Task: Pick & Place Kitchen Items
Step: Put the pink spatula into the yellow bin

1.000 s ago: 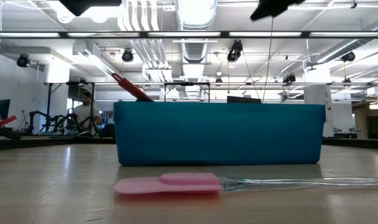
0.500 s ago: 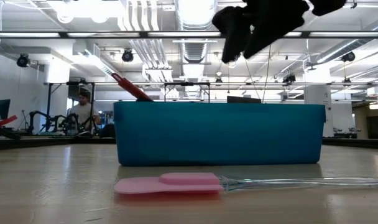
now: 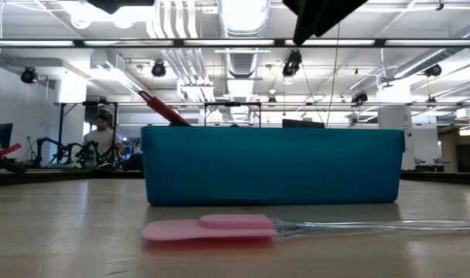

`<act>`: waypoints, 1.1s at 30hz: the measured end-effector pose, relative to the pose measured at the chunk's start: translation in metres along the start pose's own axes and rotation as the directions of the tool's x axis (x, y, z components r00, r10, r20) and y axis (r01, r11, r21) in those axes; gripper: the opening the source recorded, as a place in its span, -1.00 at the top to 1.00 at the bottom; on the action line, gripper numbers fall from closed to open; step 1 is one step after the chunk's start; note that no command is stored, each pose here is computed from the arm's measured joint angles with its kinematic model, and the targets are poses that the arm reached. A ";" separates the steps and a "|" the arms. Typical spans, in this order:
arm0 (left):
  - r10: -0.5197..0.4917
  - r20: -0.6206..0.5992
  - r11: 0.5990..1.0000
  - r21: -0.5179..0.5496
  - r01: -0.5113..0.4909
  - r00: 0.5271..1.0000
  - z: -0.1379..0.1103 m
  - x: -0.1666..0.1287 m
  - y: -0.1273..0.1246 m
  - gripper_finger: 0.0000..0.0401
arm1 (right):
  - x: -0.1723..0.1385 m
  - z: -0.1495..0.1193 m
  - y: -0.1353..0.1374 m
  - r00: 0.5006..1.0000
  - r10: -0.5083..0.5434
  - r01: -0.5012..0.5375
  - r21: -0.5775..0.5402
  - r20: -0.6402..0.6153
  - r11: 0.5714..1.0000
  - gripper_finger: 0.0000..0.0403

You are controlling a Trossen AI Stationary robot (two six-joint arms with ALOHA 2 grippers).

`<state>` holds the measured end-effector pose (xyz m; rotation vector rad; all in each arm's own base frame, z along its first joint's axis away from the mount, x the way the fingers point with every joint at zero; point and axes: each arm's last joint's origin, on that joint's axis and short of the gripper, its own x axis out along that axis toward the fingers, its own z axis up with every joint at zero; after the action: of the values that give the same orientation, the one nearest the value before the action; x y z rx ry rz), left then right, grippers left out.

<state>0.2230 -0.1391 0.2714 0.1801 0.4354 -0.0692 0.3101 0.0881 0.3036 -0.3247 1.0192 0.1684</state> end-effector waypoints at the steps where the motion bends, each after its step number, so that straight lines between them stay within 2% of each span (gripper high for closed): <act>1: -0.014 -0.008 1.000 -0.002 0.014 1.000 0.003 0.006 -0.003 -0.17 | -0.005 -0.002 -0.002 1.000 -0.012 0.012 0.004 0.009 1.000 0.09; 5: -0.028 -0.056 0.999 -0.032 0.026 0.998 0.016 0.033 -0.014 -0.17 | -0.032 -0.012 -0.009 0.987 -0.159 0.158 0.030 0.030 0.987 0.15; 8: -0.012 -0.106 0.994 -0.112 0.000 0.994 0.021 0.054 -0.022 -0.17 | -0.053 -0.023 -0.015 0.959 -0.280 0.277 0.071 0.036 0.958 0.18; 10: 0.000 -0.156 0.988 -0.153 -0.024 0.988 0.022 0.067 -0.026 -0.17 | -0.067 -0.030 -0.018 0.945 -0.322 0.316 0.095 0.051 0.944 0.20; 14: 0.003 -0.259 0.958 -0.275 -0.077 0.966 0.027 0.088 -0.031 -0.17 | -0.095 -0.042 -0.022 0.928 -0.351 0.332 0.155 0.123 0.931 0.23; 20: -0.086 -0.350 0.886 -0.455 -0.090 0.933 0.026 0.114 -0.038 -0.17 | -0.122 -0.053 -0.026 0.896 -0.397 0.354 0.220 0.198 0.909 0.28; 24: -0.091 -0.394 0.853 -0.505 -0.133 0.914 0.014 0.129 -0.045 -0.17 | -0.129 -0.057 -0.028 0.874 -0.442 0.377 0.291 0.203 0.879 0.32; 29: -0.074 -0.449 0.803 -0.556 -0.213 0.891 -0.005 0.146 -0.049 -0.17 | -0.130 -0.058 -0.028 0.874 -0.444 0.352 0.371 0.199 0.859 0.36; 33: -0.085 -0.474 0.778 -0.582 -0.239 0.877 -0.013 0.156 -0.053 -0.17 | -0.129 -0.058 -0.029 0.875 -0.445 0.341 0.409 0.191 0.847 0.38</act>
<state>0.3531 -0.1932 0.1856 -0.4670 0.9261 0.2164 0.2045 0.0428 0.3912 -0.1595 0.6626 -0.3454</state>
